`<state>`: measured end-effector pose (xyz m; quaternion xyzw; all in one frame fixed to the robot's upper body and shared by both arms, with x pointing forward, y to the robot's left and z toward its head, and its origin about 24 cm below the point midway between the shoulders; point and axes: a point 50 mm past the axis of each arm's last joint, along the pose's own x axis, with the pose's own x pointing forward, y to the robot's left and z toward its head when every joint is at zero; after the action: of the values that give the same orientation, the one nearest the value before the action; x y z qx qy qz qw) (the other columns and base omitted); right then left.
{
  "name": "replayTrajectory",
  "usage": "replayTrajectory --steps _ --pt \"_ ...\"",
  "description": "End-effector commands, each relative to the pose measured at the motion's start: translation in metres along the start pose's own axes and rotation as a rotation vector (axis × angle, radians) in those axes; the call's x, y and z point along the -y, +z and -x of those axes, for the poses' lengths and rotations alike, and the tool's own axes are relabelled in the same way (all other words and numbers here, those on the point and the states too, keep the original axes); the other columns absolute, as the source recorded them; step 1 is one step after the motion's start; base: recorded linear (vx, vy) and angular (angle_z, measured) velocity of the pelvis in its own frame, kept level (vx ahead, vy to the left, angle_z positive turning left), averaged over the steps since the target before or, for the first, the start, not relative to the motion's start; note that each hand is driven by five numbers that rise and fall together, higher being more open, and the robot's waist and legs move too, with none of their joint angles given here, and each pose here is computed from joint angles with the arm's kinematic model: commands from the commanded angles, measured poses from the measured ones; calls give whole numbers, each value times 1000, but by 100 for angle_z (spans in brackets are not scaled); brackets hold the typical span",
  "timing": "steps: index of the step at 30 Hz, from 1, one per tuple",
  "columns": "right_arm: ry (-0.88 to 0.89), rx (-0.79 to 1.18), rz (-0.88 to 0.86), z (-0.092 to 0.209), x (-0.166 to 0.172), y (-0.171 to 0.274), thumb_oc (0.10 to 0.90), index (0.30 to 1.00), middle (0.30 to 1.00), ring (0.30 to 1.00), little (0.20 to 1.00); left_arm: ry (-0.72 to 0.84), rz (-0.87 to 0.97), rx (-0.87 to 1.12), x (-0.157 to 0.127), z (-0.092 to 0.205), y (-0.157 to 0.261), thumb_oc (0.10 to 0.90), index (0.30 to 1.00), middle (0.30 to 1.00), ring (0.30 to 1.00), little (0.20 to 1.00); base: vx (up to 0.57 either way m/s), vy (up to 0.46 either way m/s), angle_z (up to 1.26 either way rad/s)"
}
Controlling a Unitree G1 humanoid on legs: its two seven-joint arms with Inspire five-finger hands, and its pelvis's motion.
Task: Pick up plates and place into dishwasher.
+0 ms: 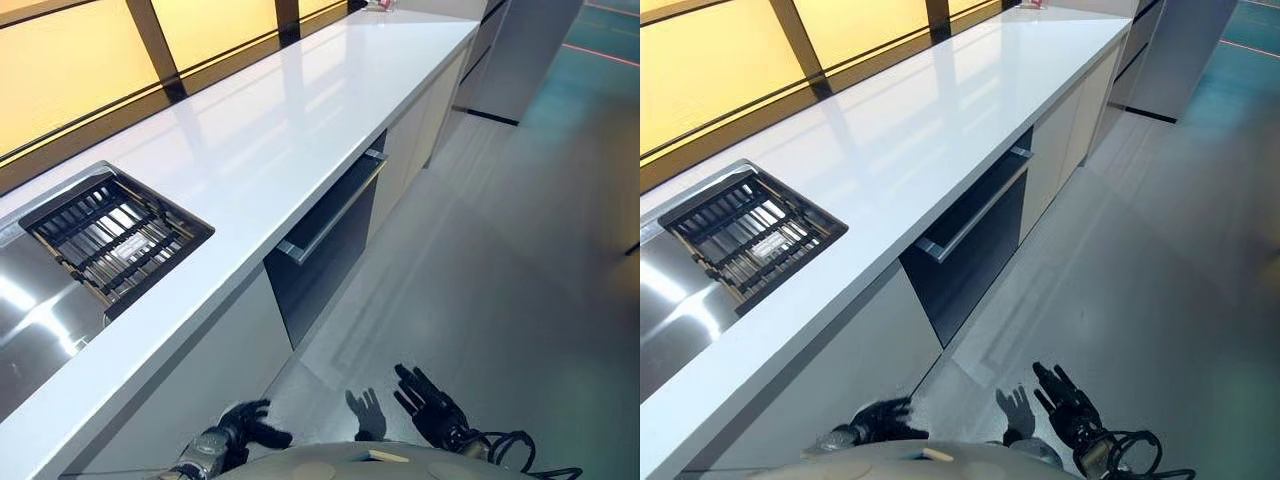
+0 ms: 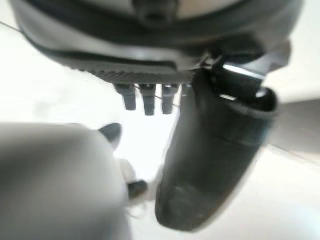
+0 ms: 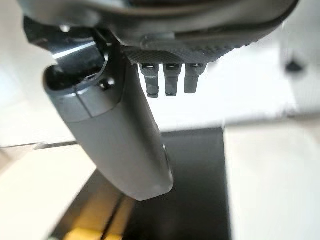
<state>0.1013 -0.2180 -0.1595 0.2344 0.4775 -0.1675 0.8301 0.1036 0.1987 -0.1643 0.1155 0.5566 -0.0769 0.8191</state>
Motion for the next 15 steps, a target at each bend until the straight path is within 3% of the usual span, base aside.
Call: replayTrajectory --steps 1,7,15 --pt "98 57 291 -8 -34 22 800 900 900 900 900 -63 -88 74 4 -3 22 800 900 900 900 900 0 0 0" --pt "89 -111 383 -6 -20 1 800 900 900 900 900 -19 -105 85 -5 -2 25 800 900 900 900 900 4 -1 2" --pt "48 -171 324 -3 -12 -13 800 900 900 900 900 22 -93 146 -4 -1 25 800 900 900 900 900 23 -3 4"
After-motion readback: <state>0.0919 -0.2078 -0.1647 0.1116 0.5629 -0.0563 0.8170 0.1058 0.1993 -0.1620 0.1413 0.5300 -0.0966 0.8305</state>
